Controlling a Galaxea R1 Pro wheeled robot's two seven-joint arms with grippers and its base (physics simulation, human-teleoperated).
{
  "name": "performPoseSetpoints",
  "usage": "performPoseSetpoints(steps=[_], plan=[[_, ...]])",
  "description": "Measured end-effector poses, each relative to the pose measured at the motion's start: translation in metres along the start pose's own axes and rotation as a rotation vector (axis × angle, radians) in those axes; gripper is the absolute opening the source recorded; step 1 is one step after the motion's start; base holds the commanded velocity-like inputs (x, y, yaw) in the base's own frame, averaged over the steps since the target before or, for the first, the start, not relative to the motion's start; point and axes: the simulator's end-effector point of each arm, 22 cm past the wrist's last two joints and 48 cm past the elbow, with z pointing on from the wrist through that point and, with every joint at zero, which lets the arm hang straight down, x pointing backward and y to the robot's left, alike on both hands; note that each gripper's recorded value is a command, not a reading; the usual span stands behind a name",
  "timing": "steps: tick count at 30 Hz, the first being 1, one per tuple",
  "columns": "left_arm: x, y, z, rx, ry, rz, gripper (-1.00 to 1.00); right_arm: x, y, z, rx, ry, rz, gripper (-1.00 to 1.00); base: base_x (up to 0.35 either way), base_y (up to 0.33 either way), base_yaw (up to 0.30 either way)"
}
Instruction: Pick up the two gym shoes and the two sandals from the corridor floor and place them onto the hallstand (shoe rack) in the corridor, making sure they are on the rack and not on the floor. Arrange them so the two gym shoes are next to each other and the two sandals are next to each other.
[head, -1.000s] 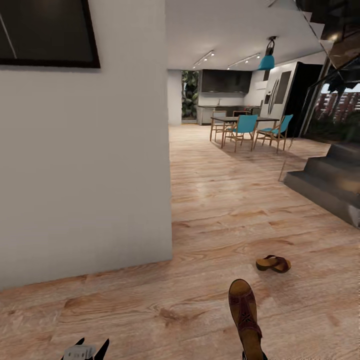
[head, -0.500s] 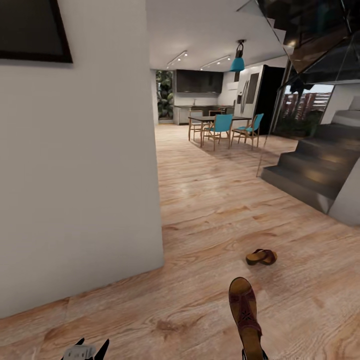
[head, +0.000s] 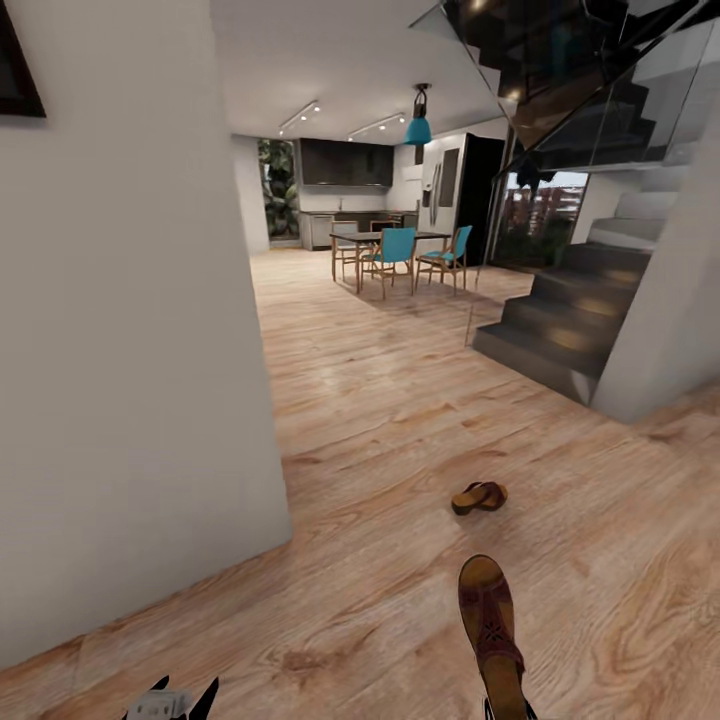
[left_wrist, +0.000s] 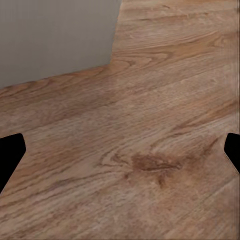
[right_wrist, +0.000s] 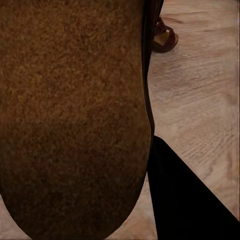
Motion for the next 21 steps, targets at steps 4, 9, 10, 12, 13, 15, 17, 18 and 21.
performPoseSetpoints(steps=[4,9,10,12,13,15,17,18,21], plan=[[0.0,0.0,0.0,0.0,0.0,0.0,1.0,0.0002,-0.0004,0.0,0.001,0.001,0.0,-1.0,0.0,0.0,-0.3],[0.0002,-0.0003,0.0,0.001,0.001,0.001,1.0,0.0011,-0.0011,-0.0001,0.003,0.003,0.0,-1.0,0.0,0.0,-0.3],[0.0002,-0.0004,0.0001,0.001,0.001,0.001,1.0,0.0012,-0.0011,-0.0001,0.003,0.003,0.0,-1.0,0.0,0.0,-0.3],[0.0002,-0.0006,0.0001,0.002,0.001,0.002,1.0,0.0017,-0.0017,-0.0002,0.004,0.005,0.001,-1.0,0.0,0.0,-0.3],[0.0002,-0.0005,0.0001,0.002,0.001,0.002,1.0,0.0022,-0.0021,-0.0002,0.005,0.006,0.002,-1.0,0.0,0.0,-0.3],[0.0002,-0.0003,0.0,0.001,0.001,0.001,1.0,0.0025,-0.0024,-0.0002,0.006,0.007,0.002,-1.0,0.0,0.0,-0.3],[0.0002,-0.0003,0.0,0.001,0.001,0.001,1.0,0.0027,-0.0024,-0.0002,0.006,0.008,0.003,-1.0,0.0,0.0,-0.3],[0.0002,-0.0002,0.0,0.001,0.001,0.001,1.0,0.0027,-0.0024,-0.0002,0.006,0.008,0.004,-1.0,0.0,0.0,-0.3],[0.0002,-0.0002,0.0,0.001,0.001,0.001,1.0,0.0028,-0.0018,-0.0003,0.004,0.008,0.004,-1.0,0.0,0.0,-0.3]])
